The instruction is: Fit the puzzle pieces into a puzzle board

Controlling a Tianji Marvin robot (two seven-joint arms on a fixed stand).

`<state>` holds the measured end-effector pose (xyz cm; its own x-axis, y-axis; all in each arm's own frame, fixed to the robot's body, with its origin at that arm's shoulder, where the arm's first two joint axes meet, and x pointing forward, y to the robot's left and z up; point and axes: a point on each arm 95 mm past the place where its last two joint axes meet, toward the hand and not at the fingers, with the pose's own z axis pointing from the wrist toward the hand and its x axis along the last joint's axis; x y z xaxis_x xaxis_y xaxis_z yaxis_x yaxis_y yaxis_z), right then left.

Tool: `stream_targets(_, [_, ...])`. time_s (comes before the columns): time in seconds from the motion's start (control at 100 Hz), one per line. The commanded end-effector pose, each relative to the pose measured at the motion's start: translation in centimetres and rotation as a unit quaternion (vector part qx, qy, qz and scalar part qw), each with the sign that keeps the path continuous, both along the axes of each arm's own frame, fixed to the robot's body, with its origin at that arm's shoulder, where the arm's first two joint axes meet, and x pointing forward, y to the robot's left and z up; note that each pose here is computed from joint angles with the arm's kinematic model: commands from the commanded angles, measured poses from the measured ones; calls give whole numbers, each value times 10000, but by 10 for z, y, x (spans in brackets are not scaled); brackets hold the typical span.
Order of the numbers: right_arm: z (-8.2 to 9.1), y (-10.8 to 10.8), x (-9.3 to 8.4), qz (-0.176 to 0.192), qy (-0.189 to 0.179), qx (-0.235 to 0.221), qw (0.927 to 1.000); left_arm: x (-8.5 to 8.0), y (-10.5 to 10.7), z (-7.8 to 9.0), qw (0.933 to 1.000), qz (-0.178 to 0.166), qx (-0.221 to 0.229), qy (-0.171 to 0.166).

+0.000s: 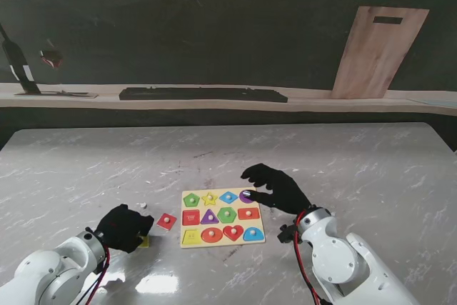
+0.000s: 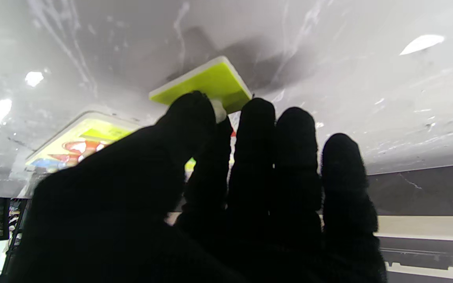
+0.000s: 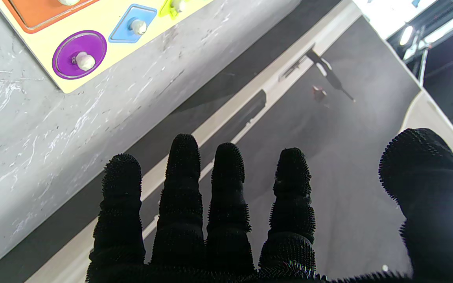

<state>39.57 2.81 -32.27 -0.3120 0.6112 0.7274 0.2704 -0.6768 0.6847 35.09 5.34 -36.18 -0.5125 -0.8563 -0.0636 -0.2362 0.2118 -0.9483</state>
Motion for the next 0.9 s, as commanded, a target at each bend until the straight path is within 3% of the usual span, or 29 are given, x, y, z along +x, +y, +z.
stream_targets(0.0, [0, 2, -3, 27, -16, 38, 10000, 6, -7, 8, 9999, -55, -99, -88])
stream_targets(0.26, [1, 2, -4, 15, -21, 128, 9999, 24, -28, 18, 9994, -103, -310, -99])
stream_targets(0.49, [2, 0, -4, -22, -33, 196, 9998, 39, -53, 24, 9984, -160, -534, 89])
stream_targets(0.89, [3, -9, -4, -114, -69, 405, 9991, 53, -89, 17, 9962, -333, -676, 443])
